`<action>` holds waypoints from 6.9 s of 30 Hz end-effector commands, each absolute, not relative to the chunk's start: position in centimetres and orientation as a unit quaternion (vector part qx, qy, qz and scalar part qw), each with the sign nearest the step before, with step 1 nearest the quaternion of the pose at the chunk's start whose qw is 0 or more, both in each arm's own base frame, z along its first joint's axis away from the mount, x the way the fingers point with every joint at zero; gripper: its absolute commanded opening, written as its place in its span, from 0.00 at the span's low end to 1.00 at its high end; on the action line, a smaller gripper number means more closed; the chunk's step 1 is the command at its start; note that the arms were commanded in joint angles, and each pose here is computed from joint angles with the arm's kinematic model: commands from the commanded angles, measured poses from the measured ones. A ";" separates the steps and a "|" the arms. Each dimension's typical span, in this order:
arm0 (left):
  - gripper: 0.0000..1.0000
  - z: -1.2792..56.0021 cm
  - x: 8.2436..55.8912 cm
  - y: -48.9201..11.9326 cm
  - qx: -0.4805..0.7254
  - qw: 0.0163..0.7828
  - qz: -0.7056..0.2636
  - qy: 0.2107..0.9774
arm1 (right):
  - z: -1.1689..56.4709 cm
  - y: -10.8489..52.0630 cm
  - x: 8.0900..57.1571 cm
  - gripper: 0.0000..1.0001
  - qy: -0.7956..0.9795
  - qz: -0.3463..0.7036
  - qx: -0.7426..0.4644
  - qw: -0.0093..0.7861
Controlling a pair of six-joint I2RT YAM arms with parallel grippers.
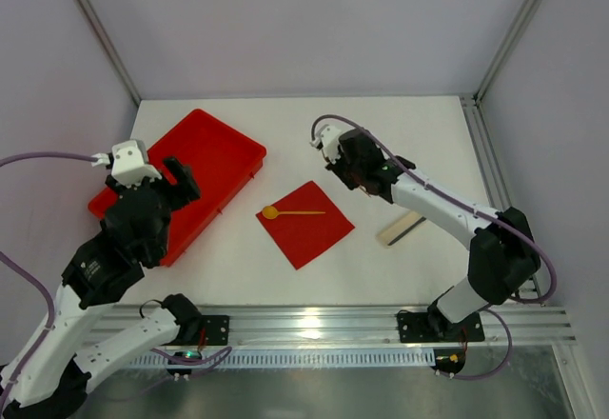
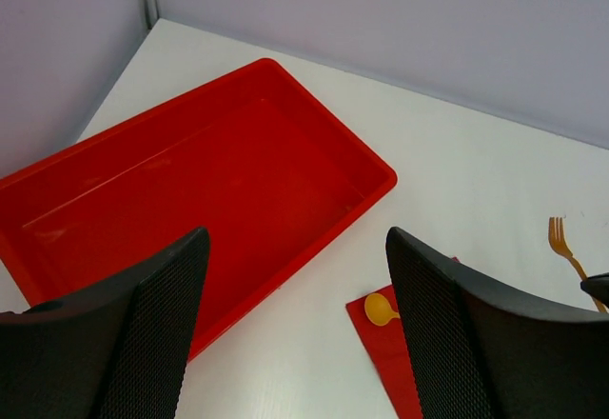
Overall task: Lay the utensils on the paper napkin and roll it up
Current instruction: Place the utensils on the napkin, then adjust the utensils on the napkin.
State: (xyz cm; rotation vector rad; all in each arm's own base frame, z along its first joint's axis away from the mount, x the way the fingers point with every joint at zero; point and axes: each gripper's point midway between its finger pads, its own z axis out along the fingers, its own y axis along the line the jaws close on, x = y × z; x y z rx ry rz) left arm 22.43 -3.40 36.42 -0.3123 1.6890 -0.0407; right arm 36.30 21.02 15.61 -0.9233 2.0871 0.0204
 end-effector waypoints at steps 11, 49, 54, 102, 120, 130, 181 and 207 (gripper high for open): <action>0.77 36.4 22.1 -2.3 -0.140 0.663 0.004 0.736 | 12.6 30.9 36.0 0.04 0.720 -0.081 -0.597 0.345; 0.77 35.9 21.8 -2.9 -0.141 0.653 -0.023 0.744 | 5.3 36.9 30.3 0.04 0.668 -0.067 -0.675 0.306; 0.78 35.9 21.7 -3.0 -0.139 0.653 -0.025 0.744 | 4.5 36.5 30.9 0.04 0.665 -0.088 -0.675 0.307; 0.80 36.5 21.3 -3.8 -0.127 0.651 -0.058 0.746 | 7.4 34.9 29.3 0.48 0.707 -0.048 -0.611 0.353; 0.80 36.6 21.1 -3.7 -0.125 0.652 -0.064 0.745 | 8.0 33.3 29.8 0.52 0.760 0.085 -0.579 0.281; 0.80 36.6 21.0 -3.7 -0.125 0.653 -0.064 0.744 | 6.8 34.0 28.8 0.52 0.762 0.124 -0.588 0.242; 0.81 36.7 20.7 -3.3 -0.126 0.655 -0.064 0.742 | 3.1 33.8 29.1 0.43 0.772 0.094 -0.598 0.194; 0.81 36.9 20.7 -3.4 -0.126 0.657 -0.068 0.740 | 4.0 33.0 30.5 0.21 0.765 0.054 -0.604 0.217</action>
